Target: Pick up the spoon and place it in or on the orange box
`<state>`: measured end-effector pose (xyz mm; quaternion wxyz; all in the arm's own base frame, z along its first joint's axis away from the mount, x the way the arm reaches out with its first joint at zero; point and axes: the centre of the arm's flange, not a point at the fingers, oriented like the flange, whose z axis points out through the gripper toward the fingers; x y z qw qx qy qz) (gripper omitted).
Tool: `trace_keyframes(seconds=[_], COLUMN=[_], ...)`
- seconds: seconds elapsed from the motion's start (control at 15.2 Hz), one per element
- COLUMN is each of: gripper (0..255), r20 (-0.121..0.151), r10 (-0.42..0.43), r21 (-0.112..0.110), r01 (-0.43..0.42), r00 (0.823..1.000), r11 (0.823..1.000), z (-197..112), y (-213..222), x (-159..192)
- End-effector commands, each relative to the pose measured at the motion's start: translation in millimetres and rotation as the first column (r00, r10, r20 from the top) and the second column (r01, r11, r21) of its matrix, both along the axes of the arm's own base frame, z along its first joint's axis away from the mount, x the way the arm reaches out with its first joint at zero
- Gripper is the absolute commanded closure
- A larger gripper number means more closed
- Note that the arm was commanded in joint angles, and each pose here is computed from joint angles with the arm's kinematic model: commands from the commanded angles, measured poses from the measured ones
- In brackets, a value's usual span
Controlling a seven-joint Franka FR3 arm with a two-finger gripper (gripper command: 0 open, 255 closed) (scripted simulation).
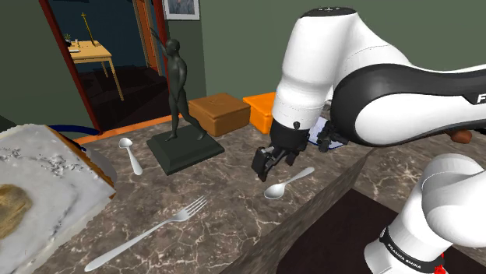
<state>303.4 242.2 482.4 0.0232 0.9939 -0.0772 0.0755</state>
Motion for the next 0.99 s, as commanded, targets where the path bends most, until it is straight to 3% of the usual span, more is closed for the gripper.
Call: trace_keyframes(seconds=[0.0,0.53,0.92], gripper=[0,0,0], r20=[0.001,0.001,0.001], r10=[-0.002,-0.002,-0.002], r21=[-0.002,-0.002,-0.002], r01=[0.002,0.002,0.002], r00=[1.000,1.000,1.000], r11=[1.000,1.000,1.000], z=[-8,-47,-47], y=[18,16,16], x=[-3,3,3])
